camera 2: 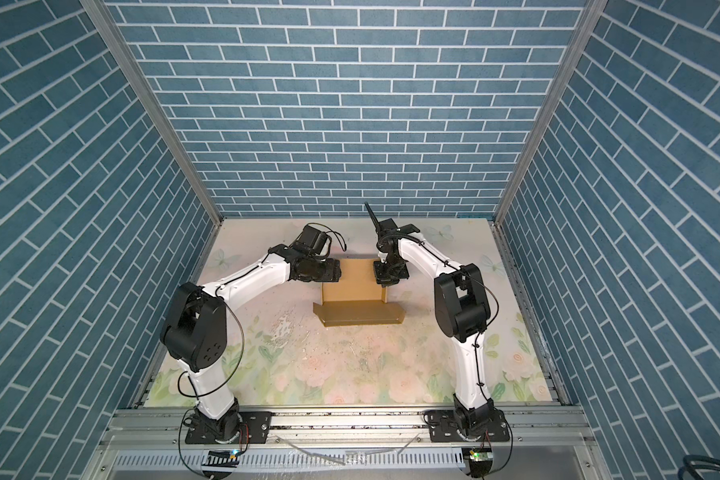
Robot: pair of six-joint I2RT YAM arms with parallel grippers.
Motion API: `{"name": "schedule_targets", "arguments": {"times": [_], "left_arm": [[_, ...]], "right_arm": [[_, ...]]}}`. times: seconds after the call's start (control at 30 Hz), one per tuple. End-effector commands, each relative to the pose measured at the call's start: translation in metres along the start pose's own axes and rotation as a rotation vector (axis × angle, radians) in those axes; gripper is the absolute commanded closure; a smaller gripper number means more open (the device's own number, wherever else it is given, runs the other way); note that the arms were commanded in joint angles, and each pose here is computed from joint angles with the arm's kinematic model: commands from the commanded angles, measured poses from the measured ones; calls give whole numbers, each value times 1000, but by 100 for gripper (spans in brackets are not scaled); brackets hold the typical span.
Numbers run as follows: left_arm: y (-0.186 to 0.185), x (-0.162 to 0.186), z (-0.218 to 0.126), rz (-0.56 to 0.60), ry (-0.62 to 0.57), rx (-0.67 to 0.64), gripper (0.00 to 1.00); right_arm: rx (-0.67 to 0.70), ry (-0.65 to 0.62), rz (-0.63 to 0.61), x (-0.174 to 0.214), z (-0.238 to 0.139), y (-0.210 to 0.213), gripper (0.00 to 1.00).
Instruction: Fold the paper box
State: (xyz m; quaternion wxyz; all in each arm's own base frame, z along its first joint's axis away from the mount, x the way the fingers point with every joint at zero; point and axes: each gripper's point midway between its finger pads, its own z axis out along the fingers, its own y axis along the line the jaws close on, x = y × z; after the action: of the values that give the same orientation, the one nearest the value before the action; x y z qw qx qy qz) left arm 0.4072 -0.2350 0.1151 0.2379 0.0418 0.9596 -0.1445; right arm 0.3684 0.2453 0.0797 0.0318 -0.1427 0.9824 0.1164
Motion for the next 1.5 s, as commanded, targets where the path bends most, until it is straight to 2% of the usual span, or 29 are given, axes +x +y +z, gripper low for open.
{"name": "schedule_targets", "arguments": {"times": [0.0, 0.37, 0.6, 0.63, 0.93, 1.1, 1.3, 1.47], "left_arm": [[8, -1, -6, -16, -11, -9, 24], [19, -25, -32, -55, -103, 21, 21], [20, -24, -33, -60, -97, 39, 20], [22, -23, -34, -64, -95, 38, 20], [40, -32, -65, -89, -153, 32, 17], [44, -29, -64, -87, -139, 37, 16], [43, -25, -69, -106, -157, 71, 16], [46, -22, -84, -111, -174, 74, 15]], "right_arm": [[-34, 75, 6, 18, 9, 7, 98], [-47, 164, 16, 30, 25, 8, 98], [-69, 172, 27, 28, 24, 13, 97], [-64, 202, 35, 31, 35, 11, 97], [-72, 236, 52, 31, 45, 12, 96], [-77, 232, 55, 28, 42, 14, 95], [-82, 253, 66, 28, 44, 16, 88], [-82, 256, 74, 25, 42, 18, 78]]}}
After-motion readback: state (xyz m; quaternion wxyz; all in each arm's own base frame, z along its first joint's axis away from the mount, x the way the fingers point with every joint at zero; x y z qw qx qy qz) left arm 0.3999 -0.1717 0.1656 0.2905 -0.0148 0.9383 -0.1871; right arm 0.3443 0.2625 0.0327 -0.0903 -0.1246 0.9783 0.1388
